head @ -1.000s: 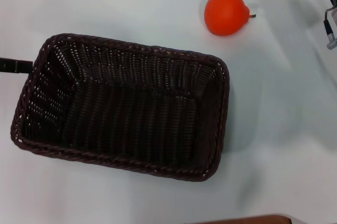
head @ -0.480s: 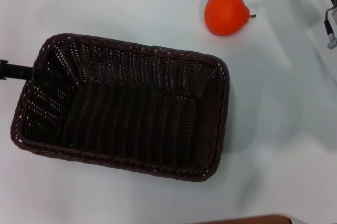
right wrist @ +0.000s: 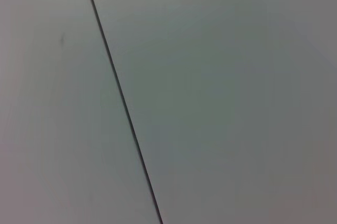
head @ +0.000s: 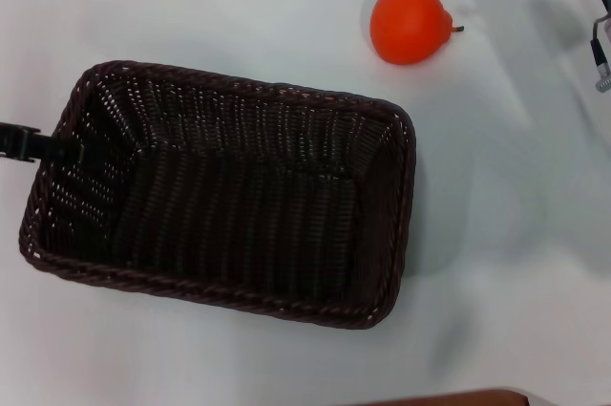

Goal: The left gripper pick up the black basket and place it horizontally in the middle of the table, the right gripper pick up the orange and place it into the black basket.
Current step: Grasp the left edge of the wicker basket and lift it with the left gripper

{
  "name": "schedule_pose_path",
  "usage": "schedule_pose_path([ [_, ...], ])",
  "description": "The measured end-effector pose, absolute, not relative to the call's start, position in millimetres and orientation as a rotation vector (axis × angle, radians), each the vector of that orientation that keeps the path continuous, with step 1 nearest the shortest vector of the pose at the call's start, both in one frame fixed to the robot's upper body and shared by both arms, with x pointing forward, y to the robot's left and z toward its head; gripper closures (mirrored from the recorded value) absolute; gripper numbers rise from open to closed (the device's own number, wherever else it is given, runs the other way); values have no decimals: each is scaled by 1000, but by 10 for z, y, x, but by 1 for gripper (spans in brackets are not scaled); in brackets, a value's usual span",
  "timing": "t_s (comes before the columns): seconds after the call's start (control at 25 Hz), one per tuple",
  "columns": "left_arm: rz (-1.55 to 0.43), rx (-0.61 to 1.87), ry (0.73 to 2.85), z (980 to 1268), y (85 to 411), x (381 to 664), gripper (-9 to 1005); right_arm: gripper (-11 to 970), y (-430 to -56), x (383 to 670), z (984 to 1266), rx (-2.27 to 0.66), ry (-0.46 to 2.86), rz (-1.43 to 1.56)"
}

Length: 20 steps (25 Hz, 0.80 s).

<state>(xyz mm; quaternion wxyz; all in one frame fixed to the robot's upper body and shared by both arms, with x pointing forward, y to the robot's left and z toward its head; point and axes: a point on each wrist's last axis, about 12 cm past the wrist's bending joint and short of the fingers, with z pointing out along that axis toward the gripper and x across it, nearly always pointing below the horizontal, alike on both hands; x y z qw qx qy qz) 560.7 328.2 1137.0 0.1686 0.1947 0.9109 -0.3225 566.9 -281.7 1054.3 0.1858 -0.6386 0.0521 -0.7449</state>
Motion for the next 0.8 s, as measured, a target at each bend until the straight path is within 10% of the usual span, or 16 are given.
schedule_pose_path([
  [0.48, -898, 572, 2605, 11357, 3274, 5602, 333, 152, -2833, 5656, 10532, -1801, 167, -2101],
  [0.8, -907, 554, 2592, 11363, 3289, 5598, 771, 152, -2837, 5649, 10527, -1802, 170, -2100],
])
